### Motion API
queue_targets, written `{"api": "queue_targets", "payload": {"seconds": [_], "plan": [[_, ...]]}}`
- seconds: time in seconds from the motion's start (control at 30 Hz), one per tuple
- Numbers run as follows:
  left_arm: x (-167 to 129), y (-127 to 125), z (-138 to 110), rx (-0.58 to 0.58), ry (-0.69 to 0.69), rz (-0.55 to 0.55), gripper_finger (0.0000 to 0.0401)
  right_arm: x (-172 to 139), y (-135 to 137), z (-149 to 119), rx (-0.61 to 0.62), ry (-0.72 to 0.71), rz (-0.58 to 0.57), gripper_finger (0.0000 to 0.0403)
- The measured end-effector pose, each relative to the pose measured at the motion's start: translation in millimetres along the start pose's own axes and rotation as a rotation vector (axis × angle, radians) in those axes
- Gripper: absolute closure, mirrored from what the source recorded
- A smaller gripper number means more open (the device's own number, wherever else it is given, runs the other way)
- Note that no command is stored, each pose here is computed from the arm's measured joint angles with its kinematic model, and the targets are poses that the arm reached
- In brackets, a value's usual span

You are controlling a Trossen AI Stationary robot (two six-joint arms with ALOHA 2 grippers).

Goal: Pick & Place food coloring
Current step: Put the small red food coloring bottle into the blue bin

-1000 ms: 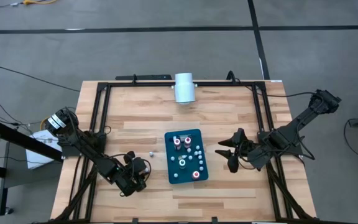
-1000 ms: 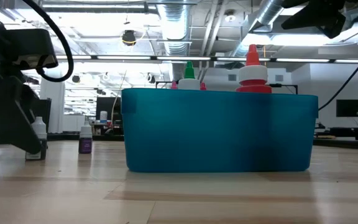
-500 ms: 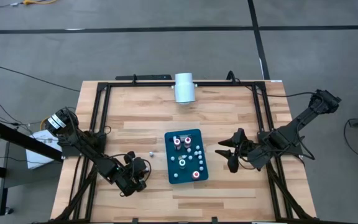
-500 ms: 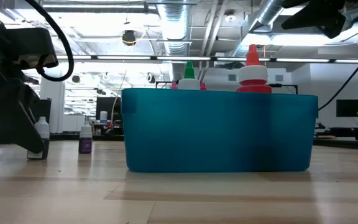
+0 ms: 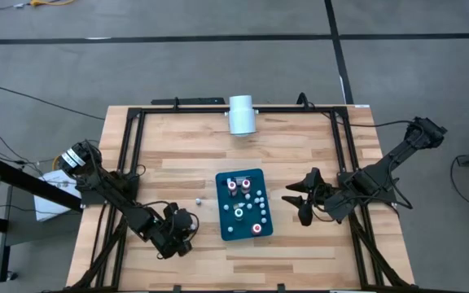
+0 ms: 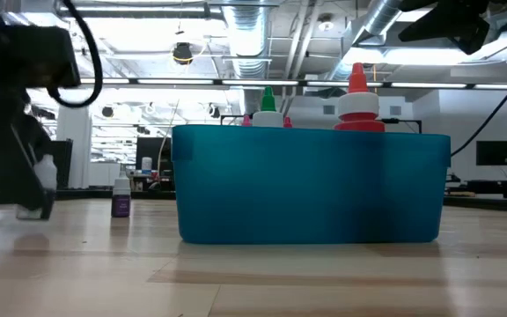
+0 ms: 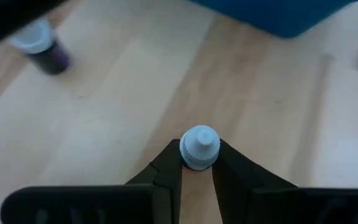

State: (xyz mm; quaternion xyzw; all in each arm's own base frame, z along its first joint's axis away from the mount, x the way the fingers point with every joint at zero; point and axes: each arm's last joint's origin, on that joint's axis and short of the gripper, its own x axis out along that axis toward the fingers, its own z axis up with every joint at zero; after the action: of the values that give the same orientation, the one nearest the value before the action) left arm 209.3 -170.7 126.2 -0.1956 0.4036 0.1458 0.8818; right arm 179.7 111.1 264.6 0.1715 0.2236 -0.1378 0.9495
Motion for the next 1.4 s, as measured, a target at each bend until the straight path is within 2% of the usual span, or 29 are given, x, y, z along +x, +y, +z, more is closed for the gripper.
{"api": "queue_targets", "payload": {"seconds": [0.27, 0.5, 0.8, 0.97, 1.13, 1.4], "plan": [[-16.4, -15.8, 20.5, 0.005, -0.023, -0.087, 0.0347, 0.0, 0.0, 0.0, 0.0, 0.0, 0.0, 0.0221], [-37.6, -23.7, 43.7, 0.028, -0.038, -0.113, 0.0347, 0.1, 0.1, 0.0, 0.001, 0.0, 0.0, 0.0221], [-74.8, -35.9, 82.3, 0.07, -0.081, -0.15, 0.0348, 0.1, 0.2, 0.1, 0.003, 0.0, 0.003, 0.0221], [-89.7, -43.3, 109.5, 0.143, -0.123, -0.149, 0.0348, 0.0, 0.2, 0.0, 0.002, 0.003, 0.004, 0.0221], [-93.1, -40.2, 136.6, 0.171, -0.183, -0.117, 0.0348, 0.1, -0.1, 0.0, -0.022, -0.001, -0.002, 0.0221], [-78.2, -20.5, 163.8, 0.107, -0.19, -0.054, 0.0348, -2.6, -1.7, 1.2, -0.056, -0.003, 0.0, 0.0221]]}}
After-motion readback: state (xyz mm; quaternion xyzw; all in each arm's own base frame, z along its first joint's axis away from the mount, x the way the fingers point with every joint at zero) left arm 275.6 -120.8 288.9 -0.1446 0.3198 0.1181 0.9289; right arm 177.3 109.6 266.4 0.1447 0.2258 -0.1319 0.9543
